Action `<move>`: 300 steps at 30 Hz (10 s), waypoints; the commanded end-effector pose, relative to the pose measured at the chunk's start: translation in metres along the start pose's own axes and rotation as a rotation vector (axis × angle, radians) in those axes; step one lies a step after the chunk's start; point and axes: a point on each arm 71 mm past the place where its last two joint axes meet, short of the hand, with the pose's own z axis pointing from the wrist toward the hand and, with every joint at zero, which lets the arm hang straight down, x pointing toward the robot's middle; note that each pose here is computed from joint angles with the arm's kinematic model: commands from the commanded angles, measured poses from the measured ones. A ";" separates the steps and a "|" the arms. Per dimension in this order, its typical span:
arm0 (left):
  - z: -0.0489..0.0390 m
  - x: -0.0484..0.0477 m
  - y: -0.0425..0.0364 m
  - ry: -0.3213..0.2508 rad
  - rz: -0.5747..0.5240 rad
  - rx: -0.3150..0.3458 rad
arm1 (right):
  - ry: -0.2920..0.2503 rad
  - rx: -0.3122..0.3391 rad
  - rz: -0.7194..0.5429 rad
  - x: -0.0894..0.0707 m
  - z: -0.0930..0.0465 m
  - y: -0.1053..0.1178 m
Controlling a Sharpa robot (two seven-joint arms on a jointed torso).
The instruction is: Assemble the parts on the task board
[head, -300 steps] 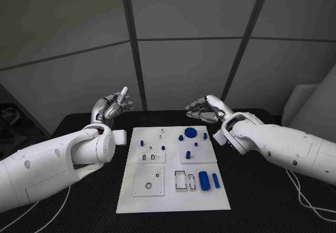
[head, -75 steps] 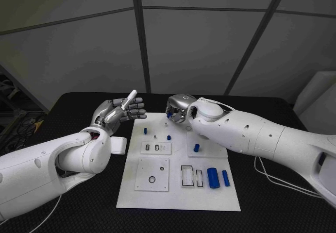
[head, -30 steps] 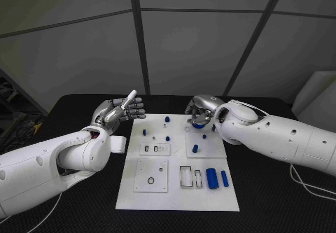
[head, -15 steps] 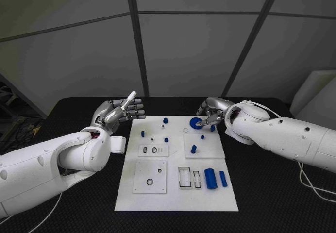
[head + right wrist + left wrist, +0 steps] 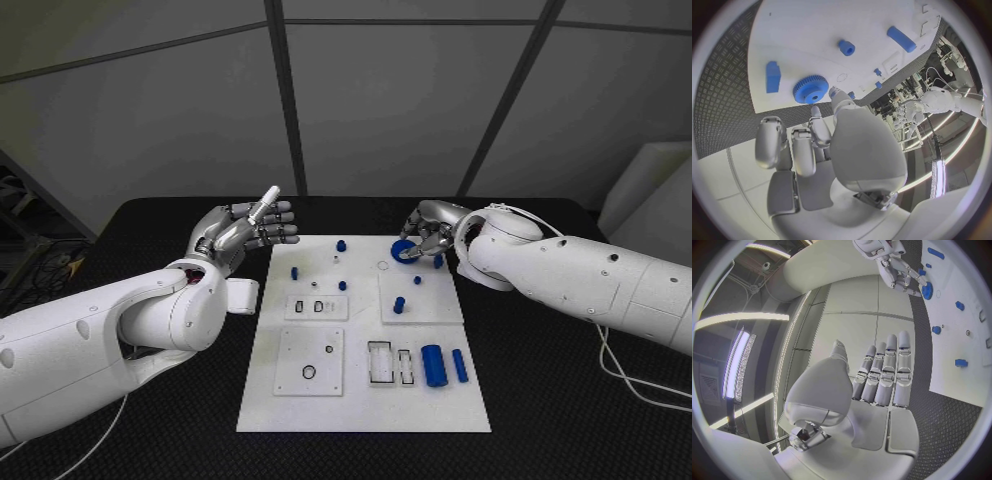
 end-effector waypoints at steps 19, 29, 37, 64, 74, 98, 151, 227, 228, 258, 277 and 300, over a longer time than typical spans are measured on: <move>0.0011 0.0018 -0.0009 0.019 0.004 0.009 | 0.062 0.049 -0.019 0.003 0.005 -0.007; 0.0015 0.0018 -0.0005 0.020 0.003 0.008 | 0.047 0.056 -0.032 0.002 0.006 -0.008; 0.0019 0.0020 -0.0002 0.021 0.003 0.006 | 0.050 0.056 -0.042 0.003 0.006 -0.009; 0.0022 0.0025 0.0003 0.022 0.002 0.004 | 0.052 0.056 -0.067 0.004 0.006 -0.005; 0.0021 0.0023 0.0003 0.022 0.002 0.003 | 0.062 0.061 -0.086 0.005 0.007 -0.004; 0.0023 0.0003 0.0005 0.019 0.004 0.001 | -0.184 -0.062 -0.101 -0.009 -0.011 0.031; 0.0037 0.0004 0.0009 0.018 0.004 0.000 | -0.127 -0.229 -0.234 0.045 0.012 0.126; 0.0100 -0.0089 0.0057 -0.001 0.012 -0.007 | -0.119 -0.171 0.165 -0.009 -0.048 -0.043; 0.0101 -0.0091 0.0059 -0.002 0.012 -0.007 | -0.119 -0.167 0.164 -0.009 -0.047 -0.045; 0.0118 -0.0098 0.0084 -0.004 0.012 -0.011 | -0.028 -0.118 0.151 0.005 -0.035 -0.061; 0.0126 -0.0103 0.0090 -0.005 0.016 -0.010 | 0.010 -0.096 0.144 0.014 -0.032 -0.066; 0.0133 -0.0120 0.0092 -0.009 0.022 -0.009 | 0.013 -0.088 0.135 0.017 -0.028 -0.067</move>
